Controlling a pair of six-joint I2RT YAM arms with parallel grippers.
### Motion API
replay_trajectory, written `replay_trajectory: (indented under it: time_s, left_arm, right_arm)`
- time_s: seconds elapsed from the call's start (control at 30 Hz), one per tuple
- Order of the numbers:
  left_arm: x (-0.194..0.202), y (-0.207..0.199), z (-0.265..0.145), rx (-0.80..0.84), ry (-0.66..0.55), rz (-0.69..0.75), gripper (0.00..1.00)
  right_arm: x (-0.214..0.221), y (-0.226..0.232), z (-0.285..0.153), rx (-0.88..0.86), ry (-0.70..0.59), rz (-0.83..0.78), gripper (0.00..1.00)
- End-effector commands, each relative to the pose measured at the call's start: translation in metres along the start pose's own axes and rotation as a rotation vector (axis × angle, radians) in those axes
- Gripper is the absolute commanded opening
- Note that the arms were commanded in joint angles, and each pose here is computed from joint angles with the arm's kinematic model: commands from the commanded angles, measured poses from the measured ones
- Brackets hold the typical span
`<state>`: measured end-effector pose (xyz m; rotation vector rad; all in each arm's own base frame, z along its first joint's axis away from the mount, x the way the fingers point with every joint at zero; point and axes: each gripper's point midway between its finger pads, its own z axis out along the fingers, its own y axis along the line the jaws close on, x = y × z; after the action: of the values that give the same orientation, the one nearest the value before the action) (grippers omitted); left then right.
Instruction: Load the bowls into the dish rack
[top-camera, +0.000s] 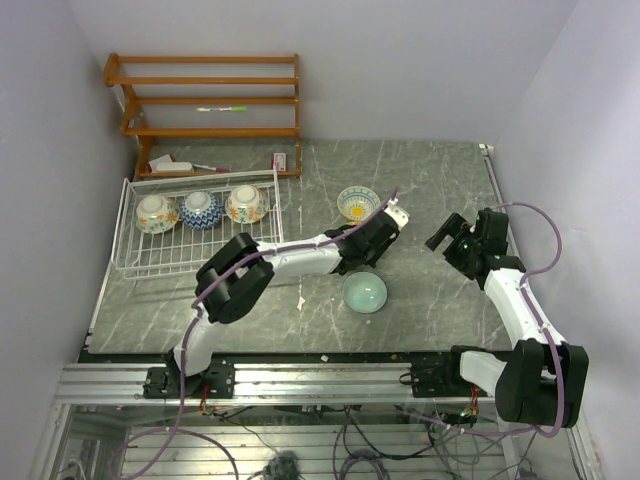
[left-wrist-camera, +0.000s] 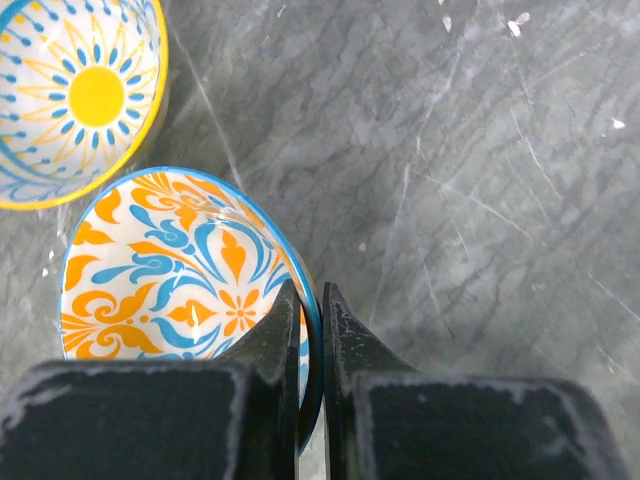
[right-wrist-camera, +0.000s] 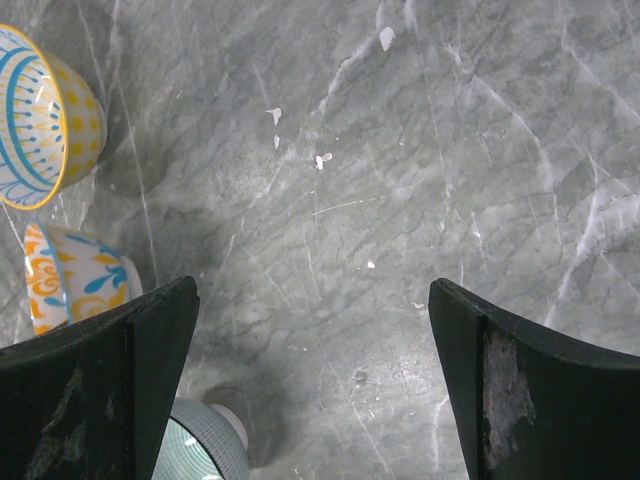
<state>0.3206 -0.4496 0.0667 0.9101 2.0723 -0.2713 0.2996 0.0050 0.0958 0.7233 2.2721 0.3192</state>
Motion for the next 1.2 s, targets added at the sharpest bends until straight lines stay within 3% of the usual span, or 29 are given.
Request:
replay_trajectory:
  time_s: [0.0,0.23,0.4,0.57,0.7,1.0,1.17]
  left_arm:
    - [-0.045,0.001,-0.05,0.022,-0.1,-0.058,0.07]
    - [-0.088,0.034,-0.124,0.041,-0.25,-0.216,0.07]
    - [-0.106,0.091,-0.174,0.098,-0.408,-0.429,0.07]
    - [-0.102,0.162,-0.225,0.107,-0.586,-0.628,0.07]
    - [-0.088,0.203,-0.25,0.078,-0.658,-0.717,0.07]
    - [-0.036,0.258,-0.238,0.175,-0.705,-0.969,0.07]
    - [-0.017,0.27,-0.228,0.192,-0.693,-1.022,0.07]
  right_arm:
    - [-0.001,0.001,0.001,-0.016,-0.01,0.005,1.0]
    - [0.001,0.006,0.0,-0.045,0.002,0.004,1.0]
    - [0.006,0.014,-0.001,-0.101,0.02,-0.008,1.0]
    - [0.01,0.023,-0.004,-0.16,0.035,-0.026,1.0]
    - [0.012,0.03,-0.006,-0.201,0.048,-0.031,1.0]
    - [0.016,0.03,-0.008,-0.213,0.054,-0.034,1.0]
    - [0.017,0.028,-0.008,-0.202,0.054,-0.037,1.0]
